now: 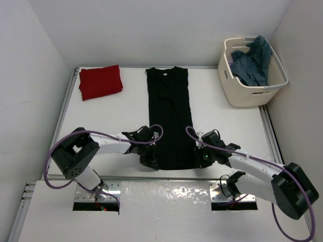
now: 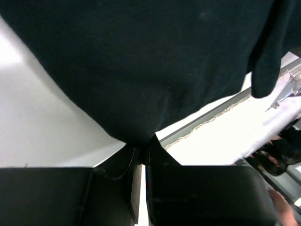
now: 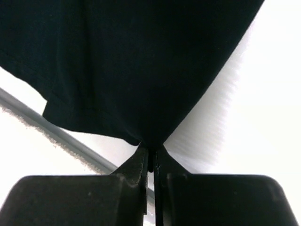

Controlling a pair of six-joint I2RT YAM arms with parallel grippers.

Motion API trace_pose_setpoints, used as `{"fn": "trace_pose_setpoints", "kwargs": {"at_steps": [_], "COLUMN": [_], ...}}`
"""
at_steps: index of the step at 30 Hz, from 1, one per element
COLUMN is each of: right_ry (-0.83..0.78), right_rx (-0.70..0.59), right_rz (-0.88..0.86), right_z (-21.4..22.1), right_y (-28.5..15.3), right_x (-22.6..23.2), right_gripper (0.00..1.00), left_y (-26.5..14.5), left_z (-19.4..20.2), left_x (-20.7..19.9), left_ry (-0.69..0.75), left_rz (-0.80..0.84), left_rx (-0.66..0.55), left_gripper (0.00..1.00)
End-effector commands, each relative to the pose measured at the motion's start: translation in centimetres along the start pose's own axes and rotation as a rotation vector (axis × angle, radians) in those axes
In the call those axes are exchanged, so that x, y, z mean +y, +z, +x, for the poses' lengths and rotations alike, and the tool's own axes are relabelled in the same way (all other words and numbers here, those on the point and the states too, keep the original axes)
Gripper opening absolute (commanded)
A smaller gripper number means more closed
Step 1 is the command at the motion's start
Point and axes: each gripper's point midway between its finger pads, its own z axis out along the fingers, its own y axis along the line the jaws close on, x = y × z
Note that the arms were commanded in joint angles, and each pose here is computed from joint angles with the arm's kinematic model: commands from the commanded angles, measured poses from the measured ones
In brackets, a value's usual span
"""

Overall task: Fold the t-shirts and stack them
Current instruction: Grab the bottom of the folded rectangular tshirt with both arms, then fold the folded rectangular tshirt in 1/3 of the way

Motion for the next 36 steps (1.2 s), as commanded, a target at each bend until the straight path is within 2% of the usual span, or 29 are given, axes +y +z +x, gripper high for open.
{"fn": "trace_pose_setpoints", "kwargs": {"at_steps": [1,5,11,15,21,22,27,36], "right_ry": [-0.035,-0.073,-0.14,-0.126,-0.085,-0.095,-0.113,-0.132], "right_rx": [-0.114,-0.202,-0.358,-0.44,-0.556,-0.533,-0.586,-0.596], "right_rz": [0.03,0.05,0.132,0.209,0.201,0.204,0.211,0.221], "right_z": [-3.5,-6.9,-13.5,-18.4,-24.8,-25.1,-29.7,-35.7], "right_y": [-0.3,-1.3,-2.8,-4.2,-5.7,-5.0,-5.7,-4.0], "right_x": [0.0,0.5,0.6,-0.2,-1.0,-1.4,-2.1,-4.2], "right_gripper": [0.0,0.0,0.0,0.0,0.0,0.0,0.0,0.0], "left_y": [-1.0,-2.6,-5.6,-7.8,-11.6,-12.0,-14.9,-15.9], "left_z": [-2.8,-5.2,-10.9,-14.8,-20.1,-20.9,-25.8,-32.3], "left_x": [-2.6,-4.4,-3.9,-6.1,-5.9,-5.6,-7.1,-5.6], "left_ry": [0.107,0.155,0.074,0.12,0.097,0.087,0.116,0.069], "left_rz": [0.015,0.023,0.123,0.15,0.146,0.15,0.183,0.206], "left_rx": [-0.087,-0.142,-0.266,-0.378,-0.55,-0.568,-0.701,-0.771], "left_gripper": [0.0,0.0,0.0,0.0,0.0,0.0,0.0,0.0]}}
